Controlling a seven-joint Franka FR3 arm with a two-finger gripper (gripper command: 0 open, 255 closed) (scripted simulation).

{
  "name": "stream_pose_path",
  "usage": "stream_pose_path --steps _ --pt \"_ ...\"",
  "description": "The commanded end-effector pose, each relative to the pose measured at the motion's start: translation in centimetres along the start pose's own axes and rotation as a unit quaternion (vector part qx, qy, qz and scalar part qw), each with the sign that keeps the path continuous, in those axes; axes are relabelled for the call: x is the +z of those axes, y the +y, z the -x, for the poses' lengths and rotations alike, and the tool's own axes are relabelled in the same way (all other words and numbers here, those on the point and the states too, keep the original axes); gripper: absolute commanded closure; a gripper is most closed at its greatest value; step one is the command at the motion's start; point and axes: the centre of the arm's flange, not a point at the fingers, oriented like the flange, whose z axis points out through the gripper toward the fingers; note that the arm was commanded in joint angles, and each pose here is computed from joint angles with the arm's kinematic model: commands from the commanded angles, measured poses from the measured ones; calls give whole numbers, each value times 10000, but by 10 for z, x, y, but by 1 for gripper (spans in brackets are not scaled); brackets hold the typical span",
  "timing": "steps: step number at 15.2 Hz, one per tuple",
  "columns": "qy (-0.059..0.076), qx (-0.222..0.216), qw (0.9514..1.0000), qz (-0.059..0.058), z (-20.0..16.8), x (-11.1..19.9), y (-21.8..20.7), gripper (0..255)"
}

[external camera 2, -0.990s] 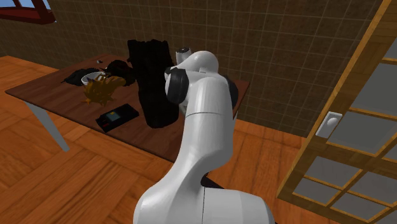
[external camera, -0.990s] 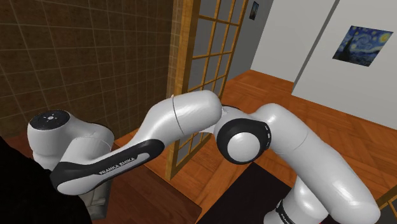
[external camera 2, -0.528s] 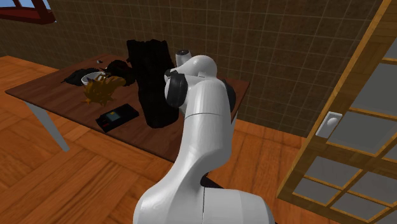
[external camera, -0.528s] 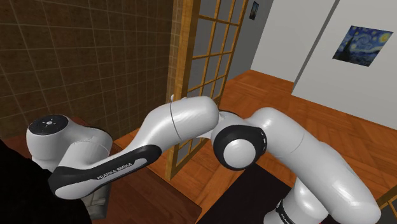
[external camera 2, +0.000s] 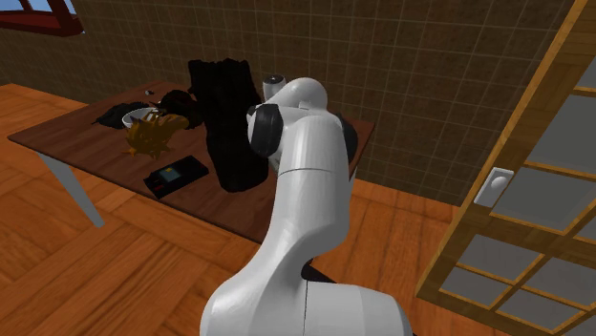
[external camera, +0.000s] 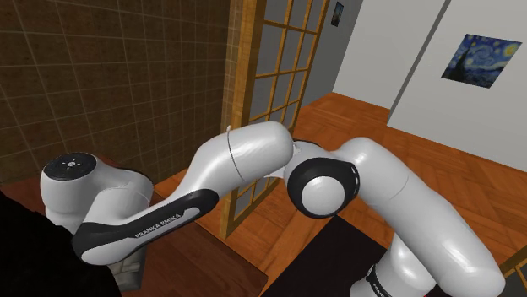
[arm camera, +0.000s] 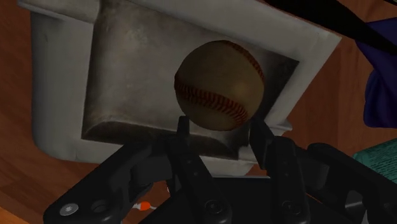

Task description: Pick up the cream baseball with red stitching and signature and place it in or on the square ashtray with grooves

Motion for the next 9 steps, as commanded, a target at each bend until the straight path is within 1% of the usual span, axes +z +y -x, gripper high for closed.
stream_pose_path --steps 1,3,4,9 --pt "-173 -73 9997 184 19 14 3 255" --pt "-169 -70 9997 184 20 11 2 255" --pt "-179 -72 9996 181 10 16 -5 255" --pt "-179 -72 9996 181 3 -9 -9 255"
